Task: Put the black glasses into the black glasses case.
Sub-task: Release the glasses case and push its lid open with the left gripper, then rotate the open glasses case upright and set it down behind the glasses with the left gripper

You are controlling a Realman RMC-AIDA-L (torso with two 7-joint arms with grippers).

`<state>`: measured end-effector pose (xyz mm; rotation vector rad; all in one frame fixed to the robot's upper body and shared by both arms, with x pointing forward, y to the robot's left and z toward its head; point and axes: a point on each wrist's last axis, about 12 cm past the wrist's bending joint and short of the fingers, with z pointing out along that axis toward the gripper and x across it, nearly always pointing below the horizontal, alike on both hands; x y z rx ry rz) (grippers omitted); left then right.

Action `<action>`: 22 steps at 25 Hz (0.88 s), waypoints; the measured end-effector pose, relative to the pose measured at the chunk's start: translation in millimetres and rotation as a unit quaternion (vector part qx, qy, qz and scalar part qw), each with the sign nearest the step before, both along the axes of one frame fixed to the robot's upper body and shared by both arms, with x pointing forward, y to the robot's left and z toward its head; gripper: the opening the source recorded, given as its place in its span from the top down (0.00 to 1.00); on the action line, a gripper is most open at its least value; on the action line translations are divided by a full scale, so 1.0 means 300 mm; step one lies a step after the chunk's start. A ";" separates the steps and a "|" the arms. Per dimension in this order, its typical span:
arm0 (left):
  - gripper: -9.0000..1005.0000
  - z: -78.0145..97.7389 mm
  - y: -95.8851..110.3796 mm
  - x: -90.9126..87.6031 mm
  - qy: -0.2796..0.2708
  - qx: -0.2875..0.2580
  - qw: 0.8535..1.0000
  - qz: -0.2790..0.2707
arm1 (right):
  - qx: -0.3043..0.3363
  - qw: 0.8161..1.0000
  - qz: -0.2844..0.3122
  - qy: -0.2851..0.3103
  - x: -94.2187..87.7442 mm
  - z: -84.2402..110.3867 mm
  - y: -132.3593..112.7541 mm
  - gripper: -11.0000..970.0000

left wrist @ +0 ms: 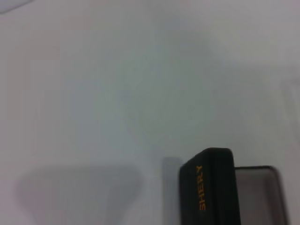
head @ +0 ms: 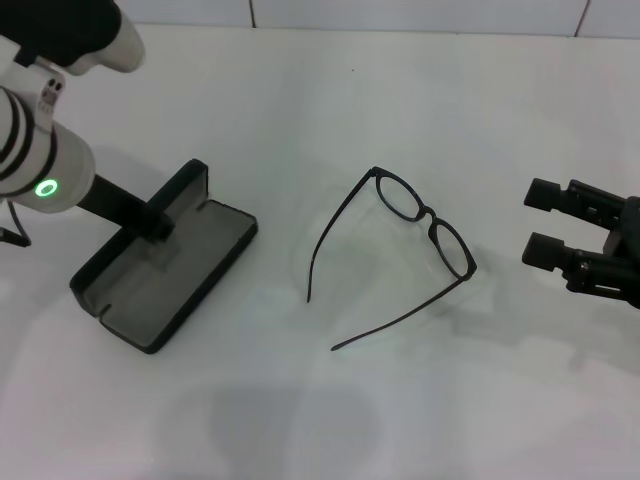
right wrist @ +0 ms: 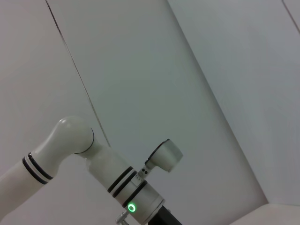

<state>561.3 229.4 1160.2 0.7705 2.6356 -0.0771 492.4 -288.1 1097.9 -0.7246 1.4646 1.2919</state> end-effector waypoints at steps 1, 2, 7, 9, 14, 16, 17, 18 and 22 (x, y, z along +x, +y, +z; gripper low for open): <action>0.62 -0.001 -0.003 -0.001 0.000 0.001 1.000 -0.002 | 0.000 1.000 0.000 0.000 0.000 0.000 0.000 0.14; 0.64 -0.001 -0.004 -0.001 0.000 0.002 1.000 -0.003 | 0.000 1.000 0.000 0.000 -0.001 -0.001 0.000 0.14; 0.72 0.006 -0.010 0.000 -0.005 0.004 1.000 -0.010 | 0.003 1.000 -0.002 0.004 -0.003 -0.005 0.001 0.14; 0.75 0.018 -0.012 0.001 -0.013 0.003 1.000 -0.013 | 0.003 1.000 -0.002 0.003 -0.003 -0.005 0.000 0.14; 0.80 0.076 -0.030 0.009 -0.062 0.005 0.997 -0.036 | 0.004 1.000 0.003 -0.007 -0.009 -0.003 0.001 0.14; 0.80 0.100 -0.055 0.020 -0.098 0.011 0.993 -0.068 | 0.005 1.000 0.017 -0.016 -0.018 0.000 0.006 0.14; 0.80 0.108 -0.075 0.028 -0.123 0.018 0.988 -0.094 | 0.007 0.999 0.026 -0.021 -0.023 0.002 0.010 0.14; 0.80 0.112 -0.091 0.031 -0.137 0.022 0.984 -0.113 | 0.009 0.999 0.034 -0.027 -0.029 0.005 0.012 0.14; 0.80 0.105 -0.189 0.061 -0.222 0.055 0.954 -0.194 | 0.018 0.997 0.067 -0.044 -0.055 0.012 0.020 0.15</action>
